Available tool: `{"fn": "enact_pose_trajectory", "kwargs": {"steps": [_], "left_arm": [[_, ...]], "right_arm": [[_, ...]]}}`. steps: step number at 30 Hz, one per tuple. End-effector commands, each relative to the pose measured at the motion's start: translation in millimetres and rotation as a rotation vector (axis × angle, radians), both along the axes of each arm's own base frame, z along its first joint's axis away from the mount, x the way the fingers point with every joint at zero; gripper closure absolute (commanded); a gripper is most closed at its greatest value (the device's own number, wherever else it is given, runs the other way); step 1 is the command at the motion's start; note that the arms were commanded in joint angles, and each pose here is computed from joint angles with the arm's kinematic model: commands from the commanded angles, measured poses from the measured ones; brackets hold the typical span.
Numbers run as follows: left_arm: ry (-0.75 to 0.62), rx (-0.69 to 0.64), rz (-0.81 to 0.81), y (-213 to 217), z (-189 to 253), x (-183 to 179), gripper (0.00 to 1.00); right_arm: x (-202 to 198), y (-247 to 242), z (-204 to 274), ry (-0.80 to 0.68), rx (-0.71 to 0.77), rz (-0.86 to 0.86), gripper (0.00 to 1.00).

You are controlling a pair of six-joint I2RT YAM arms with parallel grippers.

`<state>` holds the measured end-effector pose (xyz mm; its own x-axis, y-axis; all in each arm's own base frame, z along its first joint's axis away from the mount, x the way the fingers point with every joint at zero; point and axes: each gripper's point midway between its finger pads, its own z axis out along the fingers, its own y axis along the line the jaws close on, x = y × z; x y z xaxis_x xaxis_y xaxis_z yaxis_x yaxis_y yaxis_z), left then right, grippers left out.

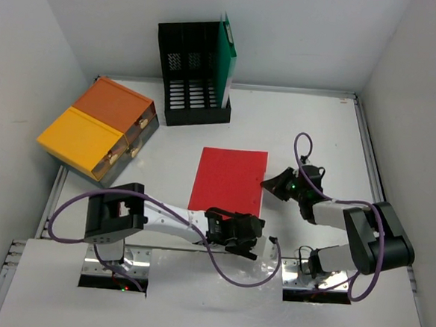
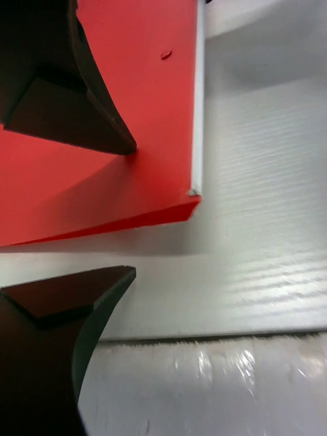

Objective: Organize the desk

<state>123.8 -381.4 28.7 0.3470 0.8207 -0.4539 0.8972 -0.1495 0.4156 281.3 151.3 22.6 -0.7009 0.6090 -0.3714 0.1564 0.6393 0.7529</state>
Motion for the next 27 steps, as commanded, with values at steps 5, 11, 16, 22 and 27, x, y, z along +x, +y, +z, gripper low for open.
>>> {"fn": "enact_pose_trajectory", "kwargs": {"steps": [5,11,16,22,27], "left_arm": [[-0.116,-0.035,0.091,-3.8,0.9,22.6,0.48],[-0.114,-0.004,0.087,-0.2,-12.7,21.7,0.84],[-0.106,0.005,0.079,1.5,-12.4,20.4,1.0],[-0.202,-0.041,0.117,4.0,18.8,35.9,1.0],[-0.252,-0.095,0.146,5.1,44.4,43.5,1.0]], "right_arm": [[12.8,9.4,29.1,-0.086,0.049,0.015,1.0],[5.8,5.0,14.4,-0.053,0.01,0.014,1.0],[0.2,5.6,2.8,-0.023,0.025,0.008,1.0],[-0.5,5.5,-0.1,-0.02,-0.022,0.052,0.96],[-14.9,3.5,-6.5,0.014,-0.064,0.104,0.48]]}}
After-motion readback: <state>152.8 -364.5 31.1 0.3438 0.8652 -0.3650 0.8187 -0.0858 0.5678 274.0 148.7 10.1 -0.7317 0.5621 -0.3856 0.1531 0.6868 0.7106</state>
